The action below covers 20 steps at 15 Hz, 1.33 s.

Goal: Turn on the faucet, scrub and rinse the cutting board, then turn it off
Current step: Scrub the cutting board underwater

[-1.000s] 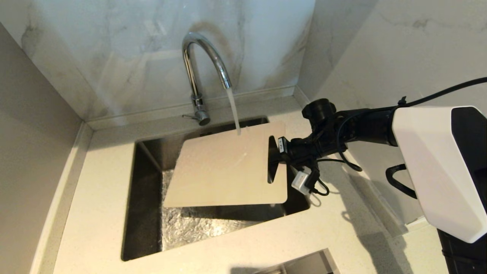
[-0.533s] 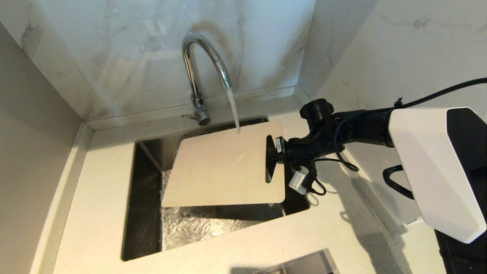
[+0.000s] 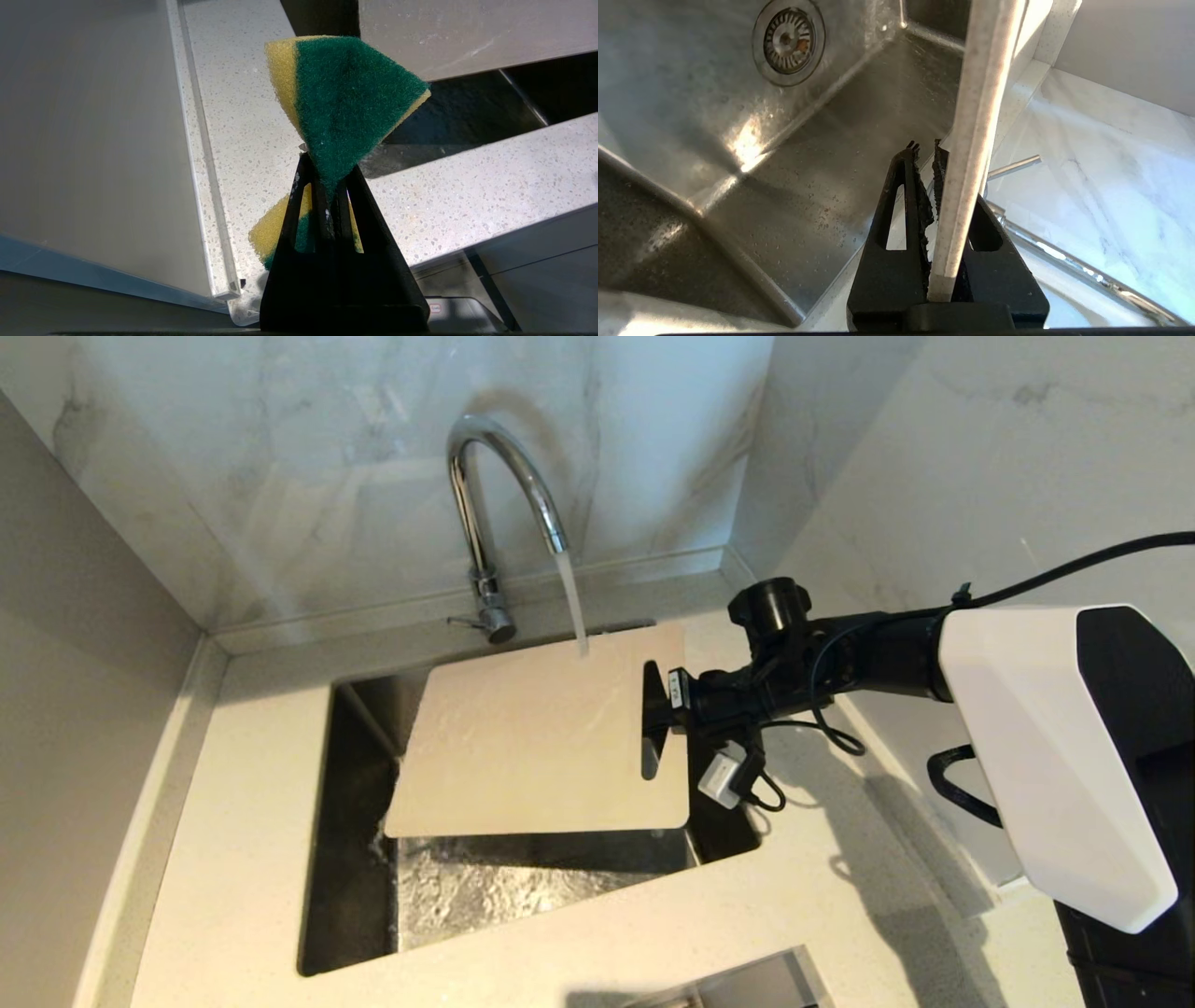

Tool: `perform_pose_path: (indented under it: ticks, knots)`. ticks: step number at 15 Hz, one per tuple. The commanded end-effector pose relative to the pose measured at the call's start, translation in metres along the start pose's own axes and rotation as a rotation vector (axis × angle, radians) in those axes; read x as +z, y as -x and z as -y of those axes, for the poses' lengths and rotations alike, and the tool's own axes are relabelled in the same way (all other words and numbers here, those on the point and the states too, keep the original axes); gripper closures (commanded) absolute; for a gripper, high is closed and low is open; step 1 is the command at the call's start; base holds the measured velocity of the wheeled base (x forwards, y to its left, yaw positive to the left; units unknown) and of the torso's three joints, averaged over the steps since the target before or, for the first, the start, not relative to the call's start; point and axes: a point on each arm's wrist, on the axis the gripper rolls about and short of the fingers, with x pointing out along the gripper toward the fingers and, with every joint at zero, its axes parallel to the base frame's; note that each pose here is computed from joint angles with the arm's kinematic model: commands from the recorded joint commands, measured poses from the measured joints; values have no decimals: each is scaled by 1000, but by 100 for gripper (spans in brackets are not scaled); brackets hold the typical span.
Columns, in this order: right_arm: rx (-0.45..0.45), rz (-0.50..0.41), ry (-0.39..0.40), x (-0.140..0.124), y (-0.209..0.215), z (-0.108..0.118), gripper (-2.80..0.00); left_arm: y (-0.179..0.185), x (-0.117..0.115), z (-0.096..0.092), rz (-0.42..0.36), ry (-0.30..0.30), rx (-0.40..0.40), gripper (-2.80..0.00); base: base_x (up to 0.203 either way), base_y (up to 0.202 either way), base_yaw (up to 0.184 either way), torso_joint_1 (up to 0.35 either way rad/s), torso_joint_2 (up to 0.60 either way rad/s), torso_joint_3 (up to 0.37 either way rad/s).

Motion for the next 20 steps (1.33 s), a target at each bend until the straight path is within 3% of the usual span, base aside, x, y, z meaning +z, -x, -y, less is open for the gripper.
perform_pose_path:
  ticks: [1,20]
  knots:
    - [-2,5,12,1,-1,-2,0,0,0,0,2,0,0,0,0,0,0,0,0,0]
    - [-7,5,5,1,-6,-2,0,0,0,0,1,0,1,0,0,0,0,0,0,0]
